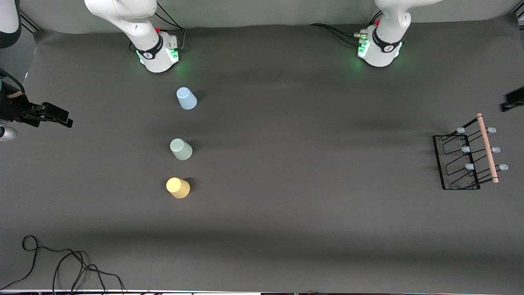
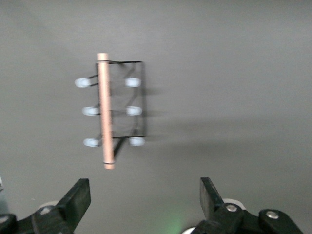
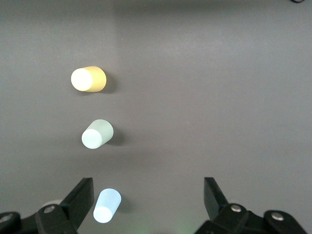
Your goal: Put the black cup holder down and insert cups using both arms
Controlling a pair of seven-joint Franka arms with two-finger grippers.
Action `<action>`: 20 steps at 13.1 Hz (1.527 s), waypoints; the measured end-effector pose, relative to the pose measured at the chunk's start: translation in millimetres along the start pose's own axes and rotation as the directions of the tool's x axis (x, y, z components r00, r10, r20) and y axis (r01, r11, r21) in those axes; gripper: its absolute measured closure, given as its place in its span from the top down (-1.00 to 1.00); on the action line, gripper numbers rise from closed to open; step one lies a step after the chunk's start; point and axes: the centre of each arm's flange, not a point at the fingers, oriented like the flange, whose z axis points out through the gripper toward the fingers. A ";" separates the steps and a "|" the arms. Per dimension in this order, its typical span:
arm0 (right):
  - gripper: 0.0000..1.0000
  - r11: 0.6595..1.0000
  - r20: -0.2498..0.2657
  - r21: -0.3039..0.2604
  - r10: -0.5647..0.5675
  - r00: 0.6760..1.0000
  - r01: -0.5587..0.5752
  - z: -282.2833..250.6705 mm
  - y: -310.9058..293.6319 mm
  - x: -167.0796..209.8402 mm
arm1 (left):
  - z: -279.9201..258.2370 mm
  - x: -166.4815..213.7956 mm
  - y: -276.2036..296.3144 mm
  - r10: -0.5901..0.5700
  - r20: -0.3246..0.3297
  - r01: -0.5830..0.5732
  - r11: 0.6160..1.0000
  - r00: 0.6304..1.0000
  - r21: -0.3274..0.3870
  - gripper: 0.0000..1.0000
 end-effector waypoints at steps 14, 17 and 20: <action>1.00 1.000 0.004 0.000 0.000 1.000 0.000 1.3 -0.1 0.0 | 205.4 29.2 -71.2 0.069 -0.018 -0.069 0.997 0.997 0.017 1.00; 1.00 1.000 0.004 0.000 0.000 1.000 0.000 1.4 -0.1 0.0 | 242.2 25.0 -79.6 0.057 -0.016 -0.057 0.998 0.998 0.015 1.00; 1.00 1.000 0.005 0.000 0.000 1.000 0.000 1.6 -0.1 0.0 | 260.8 28.3 -79.5 0.046 -0.006 -0.047 0.999 0.999 -0.009 1.00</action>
